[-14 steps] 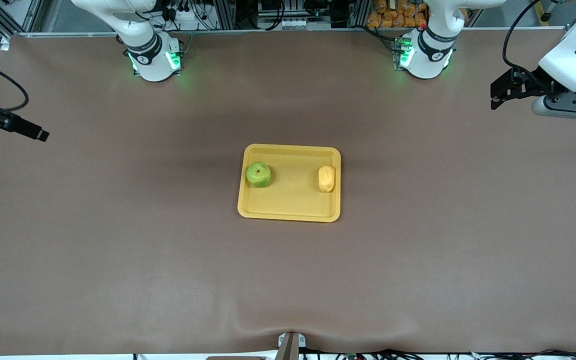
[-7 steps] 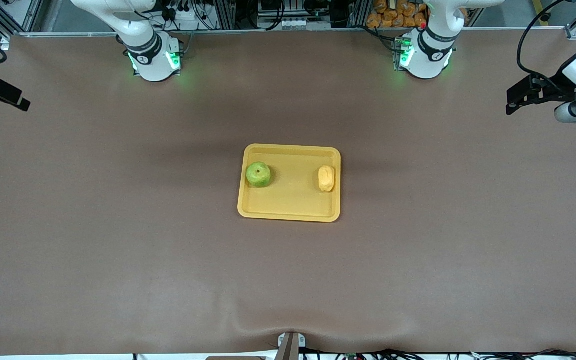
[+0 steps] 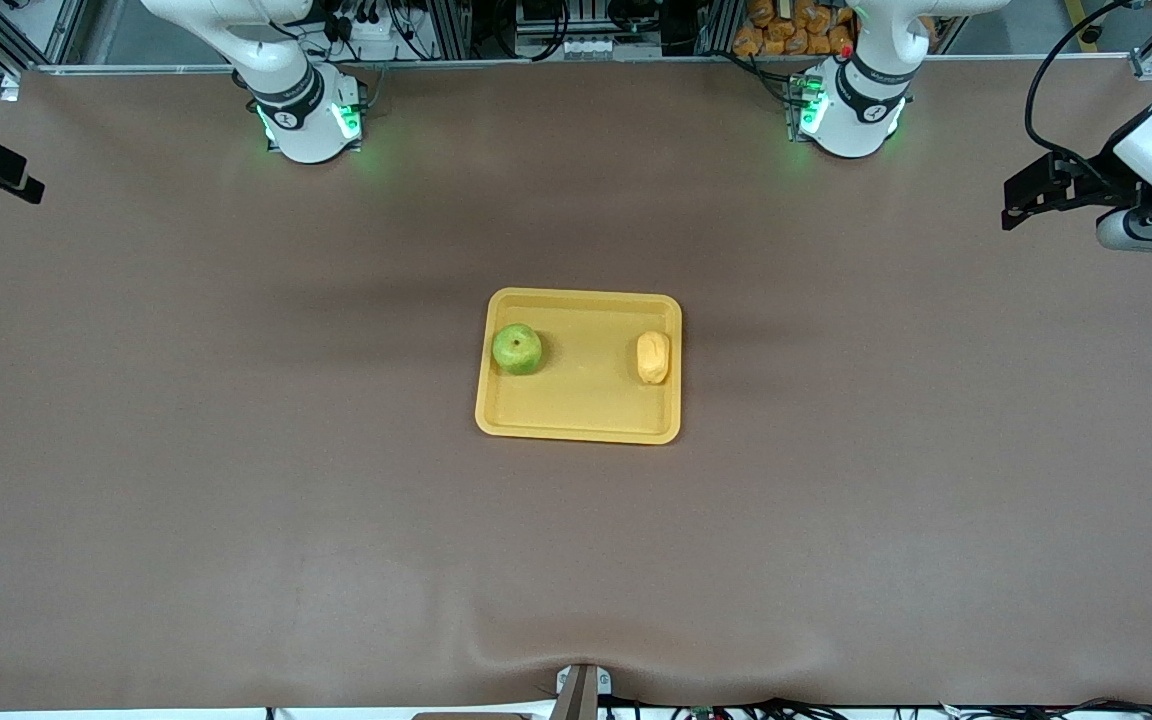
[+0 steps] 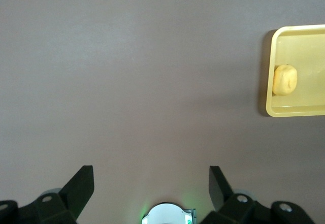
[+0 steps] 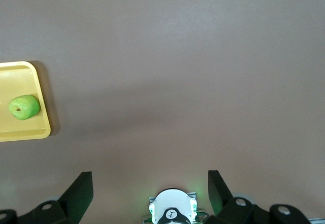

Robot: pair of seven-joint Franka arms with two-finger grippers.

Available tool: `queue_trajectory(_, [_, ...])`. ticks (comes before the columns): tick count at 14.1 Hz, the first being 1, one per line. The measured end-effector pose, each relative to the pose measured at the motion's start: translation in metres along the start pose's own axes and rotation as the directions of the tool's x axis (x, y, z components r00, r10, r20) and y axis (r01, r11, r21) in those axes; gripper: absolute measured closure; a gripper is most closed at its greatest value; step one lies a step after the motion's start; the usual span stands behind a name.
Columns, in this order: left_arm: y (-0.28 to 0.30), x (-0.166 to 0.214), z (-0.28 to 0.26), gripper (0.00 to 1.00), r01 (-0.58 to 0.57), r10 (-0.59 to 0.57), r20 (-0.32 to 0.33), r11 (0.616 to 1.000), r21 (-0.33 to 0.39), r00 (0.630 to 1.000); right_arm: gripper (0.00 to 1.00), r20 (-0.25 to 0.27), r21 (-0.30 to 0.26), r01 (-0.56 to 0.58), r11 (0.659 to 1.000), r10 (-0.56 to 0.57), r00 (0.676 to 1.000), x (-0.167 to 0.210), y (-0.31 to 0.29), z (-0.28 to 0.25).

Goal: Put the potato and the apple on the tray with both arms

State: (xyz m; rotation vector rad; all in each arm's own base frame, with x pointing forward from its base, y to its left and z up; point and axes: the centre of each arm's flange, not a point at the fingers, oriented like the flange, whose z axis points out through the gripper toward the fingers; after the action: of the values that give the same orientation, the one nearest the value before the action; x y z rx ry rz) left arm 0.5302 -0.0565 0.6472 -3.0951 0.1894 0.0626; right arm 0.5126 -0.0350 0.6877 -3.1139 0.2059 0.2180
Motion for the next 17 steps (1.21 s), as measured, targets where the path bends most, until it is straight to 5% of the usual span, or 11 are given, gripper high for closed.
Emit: queue_trajectory(17, [-0.002,0.000,0.002,0.00,0.003,-0.003,0.004,1.000,-0.003,1.000,0.00,-0.016,-0.017,0.045,0.999,-0.045,0.999,-0.001,-0.017,-0.002])
